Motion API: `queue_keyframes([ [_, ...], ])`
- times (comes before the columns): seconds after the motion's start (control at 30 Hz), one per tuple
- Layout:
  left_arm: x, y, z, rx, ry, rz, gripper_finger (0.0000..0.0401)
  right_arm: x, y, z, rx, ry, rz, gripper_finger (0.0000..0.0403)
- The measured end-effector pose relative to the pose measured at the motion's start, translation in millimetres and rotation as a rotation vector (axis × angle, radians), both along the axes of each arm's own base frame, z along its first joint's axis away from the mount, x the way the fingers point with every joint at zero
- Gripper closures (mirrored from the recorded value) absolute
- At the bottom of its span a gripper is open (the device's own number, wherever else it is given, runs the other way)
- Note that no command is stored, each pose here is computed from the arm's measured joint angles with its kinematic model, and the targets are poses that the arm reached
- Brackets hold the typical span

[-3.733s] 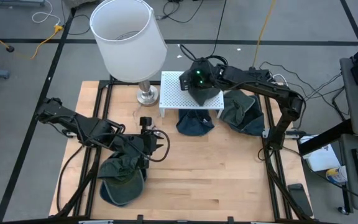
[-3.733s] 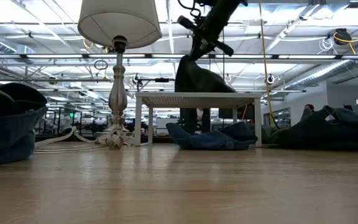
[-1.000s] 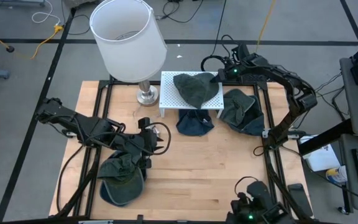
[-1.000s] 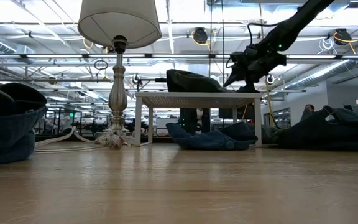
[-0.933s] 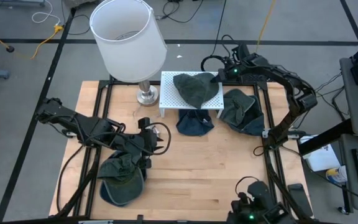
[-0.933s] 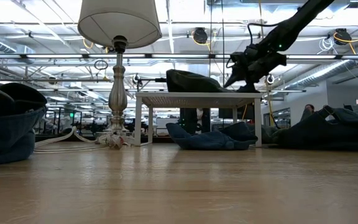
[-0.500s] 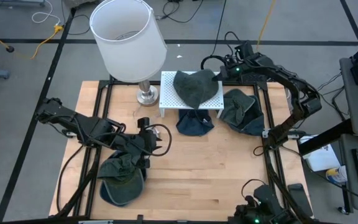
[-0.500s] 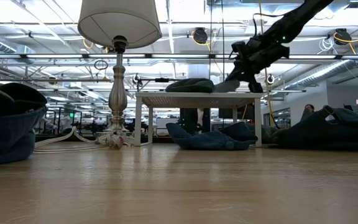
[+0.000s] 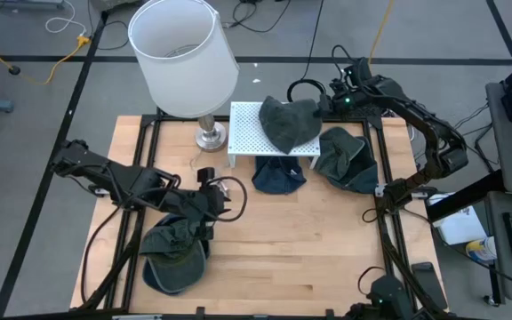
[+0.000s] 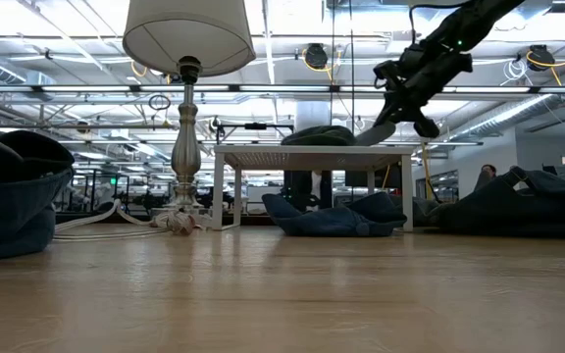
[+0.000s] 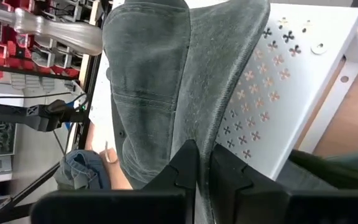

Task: Pick & Place hat
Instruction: Put the bottom right gray cap on the shelf, then stack the top gray cap on the gray cap on the shelf

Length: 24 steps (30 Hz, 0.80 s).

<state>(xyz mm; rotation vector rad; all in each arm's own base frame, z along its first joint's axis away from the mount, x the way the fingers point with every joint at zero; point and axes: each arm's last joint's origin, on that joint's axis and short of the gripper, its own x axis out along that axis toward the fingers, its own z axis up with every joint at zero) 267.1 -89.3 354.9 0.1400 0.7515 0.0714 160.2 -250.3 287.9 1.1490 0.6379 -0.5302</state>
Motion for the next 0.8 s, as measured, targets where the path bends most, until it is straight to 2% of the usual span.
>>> queue_keyframes([
  [0.27, 2, 4, 0, -0.029, 0.01, -0.008, 0.0288, 1, 2, -1, 0.032, 0.008, -0.015, 0.0379],
  [0.6, 2, 6, 0, -0.007, 0.012, -0.023, 0.0288, -1, 6, -6, 0.101, 0.057, -0.043, 0.0268],
  [0.8, 4, 12, 0, -0.011, 0.012, 0.004, 0.0288, -1, 5, -5, 0.081, 0.053, -0.046, 0.0233],
])
